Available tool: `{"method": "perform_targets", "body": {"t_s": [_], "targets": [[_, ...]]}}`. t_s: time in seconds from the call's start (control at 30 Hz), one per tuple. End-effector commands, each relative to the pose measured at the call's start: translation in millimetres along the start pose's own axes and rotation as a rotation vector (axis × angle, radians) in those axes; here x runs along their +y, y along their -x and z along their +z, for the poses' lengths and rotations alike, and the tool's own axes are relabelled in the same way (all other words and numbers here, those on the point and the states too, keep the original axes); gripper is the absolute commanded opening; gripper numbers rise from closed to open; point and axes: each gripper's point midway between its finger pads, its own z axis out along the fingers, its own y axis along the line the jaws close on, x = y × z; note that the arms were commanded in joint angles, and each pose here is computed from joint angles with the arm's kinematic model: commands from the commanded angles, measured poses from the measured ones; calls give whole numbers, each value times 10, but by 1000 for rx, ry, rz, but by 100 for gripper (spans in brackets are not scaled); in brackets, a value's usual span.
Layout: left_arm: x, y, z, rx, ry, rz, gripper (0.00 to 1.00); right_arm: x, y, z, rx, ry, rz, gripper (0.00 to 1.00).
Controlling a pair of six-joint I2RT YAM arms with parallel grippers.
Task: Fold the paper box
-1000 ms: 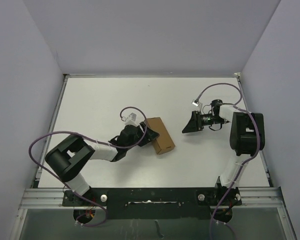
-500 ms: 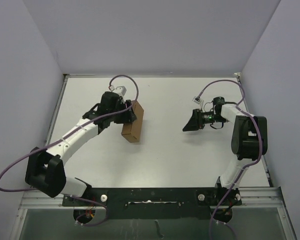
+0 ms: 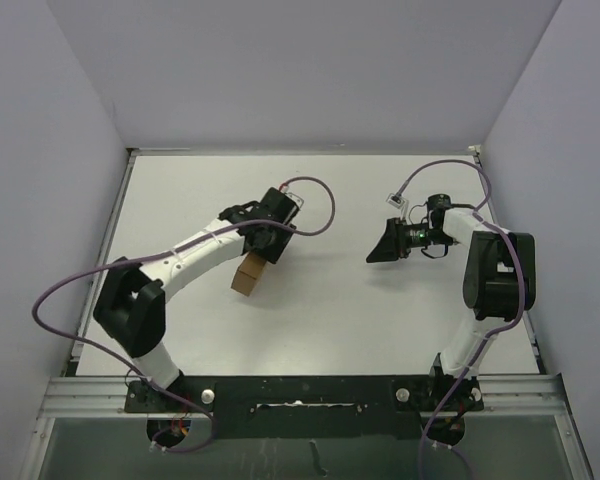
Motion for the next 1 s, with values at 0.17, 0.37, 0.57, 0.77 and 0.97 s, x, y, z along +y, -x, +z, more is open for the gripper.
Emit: {"method": "perform_targets", "body": {"t_s": [0.17, 0.37, 0.57, 0.77, 0.97], "targets": [[-166, 73, 185, 13, 206, 216, 41, 98, 134, -89, -38, 11, -53, 44], [-347, -28, 245, 24, 162, 235, 63, 93, 133, -92, -39, 14, -52, 44], [-645, -38, 188, -9, 6, 193, 91, 96, 129, -91, -38, 13, -53, 44], [-906, 137, -143, -121, -197, 113, 95, 86, 126, -90, -37, 10, -53, 44], [-930, 291, -448, -221, -379, -30, 96, 91, 120, -86, -35, 9, -55, 44]]}}
